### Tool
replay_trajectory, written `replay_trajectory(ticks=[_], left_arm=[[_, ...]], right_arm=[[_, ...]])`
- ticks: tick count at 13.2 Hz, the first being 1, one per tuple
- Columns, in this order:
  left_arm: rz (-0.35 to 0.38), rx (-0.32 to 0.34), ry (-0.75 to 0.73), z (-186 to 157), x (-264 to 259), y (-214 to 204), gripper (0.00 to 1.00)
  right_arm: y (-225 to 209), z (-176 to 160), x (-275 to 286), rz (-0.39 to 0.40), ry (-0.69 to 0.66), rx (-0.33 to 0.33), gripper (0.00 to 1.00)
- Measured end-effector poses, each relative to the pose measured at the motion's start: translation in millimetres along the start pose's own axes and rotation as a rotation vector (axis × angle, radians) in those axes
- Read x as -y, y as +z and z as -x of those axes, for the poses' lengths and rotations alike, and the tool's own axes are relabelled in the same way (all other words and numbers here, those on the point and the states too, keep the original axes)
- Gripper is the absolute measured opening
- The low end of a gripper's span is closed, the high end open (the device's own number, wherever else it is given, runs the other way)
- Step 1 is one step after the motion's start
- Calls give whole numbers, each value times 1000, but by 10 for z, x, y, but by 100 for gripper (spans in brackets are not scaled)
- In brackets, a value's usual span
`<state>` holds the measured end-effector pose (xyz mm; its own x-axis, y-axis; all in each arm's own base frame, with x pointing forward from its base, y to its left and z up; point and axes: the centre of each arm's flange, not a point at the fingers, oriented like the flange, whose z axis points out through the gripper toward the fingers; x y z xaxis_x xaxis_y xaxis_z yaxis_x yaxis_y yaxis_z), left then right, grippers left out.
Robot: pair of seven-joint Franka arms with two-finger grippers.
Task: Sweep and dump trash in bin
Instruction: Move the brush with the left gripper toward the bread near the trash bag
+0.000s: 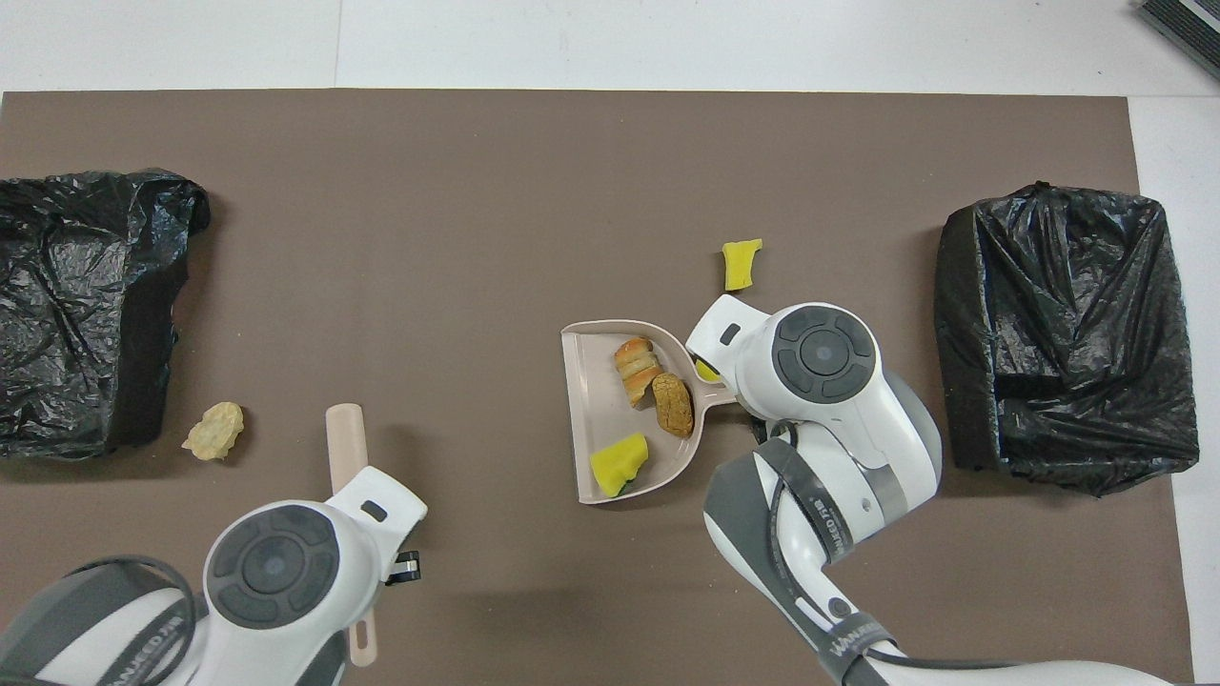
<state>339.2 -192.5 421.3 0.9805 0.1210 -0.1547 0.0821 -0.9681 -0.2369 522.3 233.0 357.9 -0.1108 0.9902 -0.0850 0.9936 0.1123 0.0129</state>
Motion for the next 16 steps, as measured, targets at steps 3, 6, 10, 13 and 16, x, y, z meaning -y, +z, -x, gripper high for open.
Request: replay_trajectory(ticks=[3,6,10,13,16], left_arm=[[-43,5,-33,-358,575,77,26],[-107,-1,-37,-495,835,138,26],[-182,-21,-28,-620,1060,191,26],[-196,-17,28,-847,1278,375,26],[-187,25,63,-983,1328,612,26]], right_arm=[[-2,0,1,0,0,0,33],[-3,-2,3,0,0,0,33],[-7,-21,9,1,1,-1,33],[-8,-36,14,2,1,-1,33],[-10,-55,20,3,3,-2,33]])
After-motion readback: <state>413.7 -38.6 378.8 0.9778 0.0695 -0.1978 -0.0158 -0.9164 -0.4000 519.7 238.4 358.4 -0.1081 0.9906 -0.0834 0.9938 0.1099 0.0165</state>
